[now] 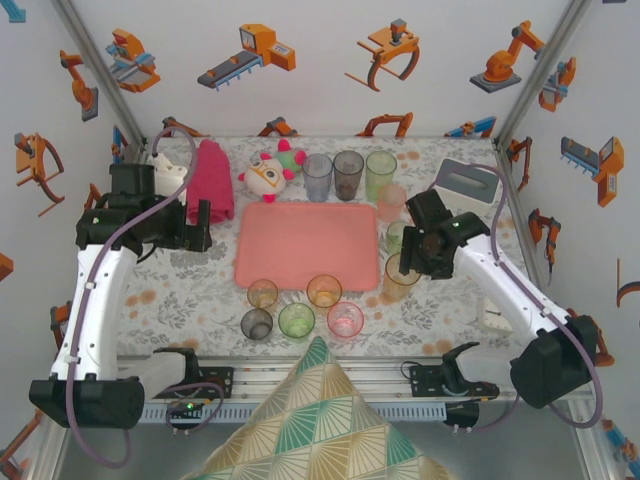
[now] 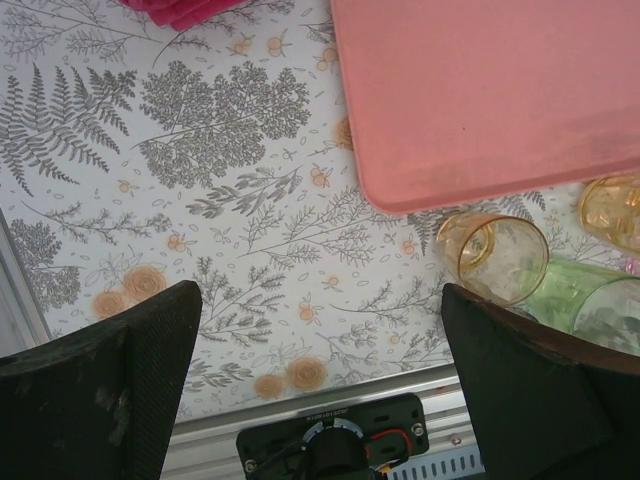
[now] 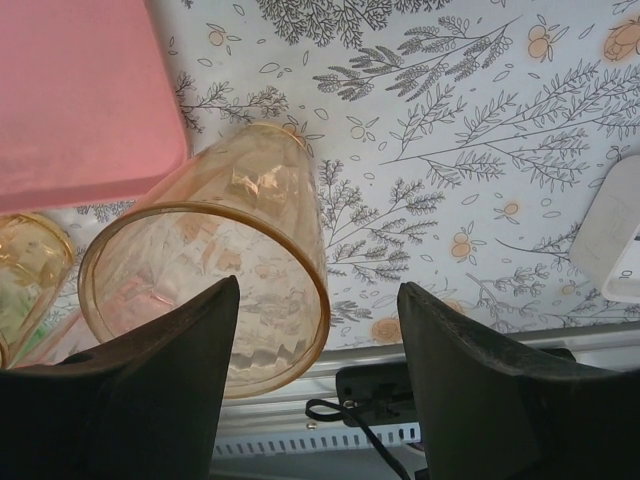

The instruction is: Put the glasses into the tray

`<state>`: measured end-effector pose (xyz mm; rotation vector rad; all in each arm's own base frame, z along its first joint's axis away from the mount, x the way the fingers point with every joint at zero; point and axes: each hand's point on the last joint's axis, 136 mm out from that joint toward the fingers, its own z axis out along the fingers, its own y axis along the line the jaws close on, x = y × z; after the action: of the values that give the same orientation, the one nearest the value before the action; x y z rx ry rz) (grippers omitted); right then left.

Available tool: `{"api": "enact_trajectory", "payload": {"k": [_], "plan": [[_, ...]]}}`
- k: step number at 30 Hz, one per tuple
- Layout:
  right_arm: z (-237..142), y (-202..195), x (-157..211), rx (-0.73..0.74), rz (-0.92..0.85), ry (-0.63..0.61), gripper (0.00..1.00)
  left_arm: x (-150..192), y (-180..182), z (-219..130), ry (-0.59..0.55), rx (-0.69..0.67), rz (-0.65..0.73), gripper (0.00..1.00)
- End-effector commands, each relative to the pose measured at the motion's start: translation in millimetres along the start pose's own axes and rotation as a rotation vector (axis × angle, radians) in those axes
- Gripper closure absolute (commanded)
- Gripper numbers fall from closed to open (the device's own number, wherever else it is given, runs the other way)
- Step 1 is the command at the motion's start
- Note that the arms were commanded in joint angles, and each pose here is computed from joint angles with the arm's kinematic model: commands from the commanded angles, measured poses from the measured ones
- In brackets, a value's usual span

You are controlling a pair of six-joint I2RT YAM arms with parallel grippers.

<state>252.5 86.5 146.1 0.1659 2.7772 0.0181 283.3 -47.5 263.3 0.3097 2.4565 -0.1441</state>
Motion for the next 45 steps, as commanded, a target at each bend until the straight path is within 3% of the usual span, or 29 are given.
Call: {"api": "enact_trajectory", "payload": {"k": [1, 9, 19, 26, 29, 45], "plan": [[5, -1, -3, 0.019, 0.012, -0.022, 0.42, 9, -5, -1, 0.015, 0.020, -0.011, 0.03], [10, -5, -5, 0.042, 0.029, -0.043, 0.49, 17, -4, 5, 0.038, 0.016, -0.012, 0.03], [16, -5, -3, 0.046, 0.028, -0.033, 0.64, 18, -6, 2, 0.031, 0.022, 0.003, 0.03], [17, -7, -2, 0.053, 0.028, -0.035, 0.69, 18, -5, 1, 0.025, 0.016, 0.009, 0.03], [17, -7, -2, 0.052, 0.029, -0.037, 0.78, 19, -3, 2, 0.032, 0.007, 0.009, 0.03], [15, -9, 1, 0.065, 0.001, -0.023, 1.00, 20, -2, 0, 0.029, -0.002, 0.010, 0.03]]}}
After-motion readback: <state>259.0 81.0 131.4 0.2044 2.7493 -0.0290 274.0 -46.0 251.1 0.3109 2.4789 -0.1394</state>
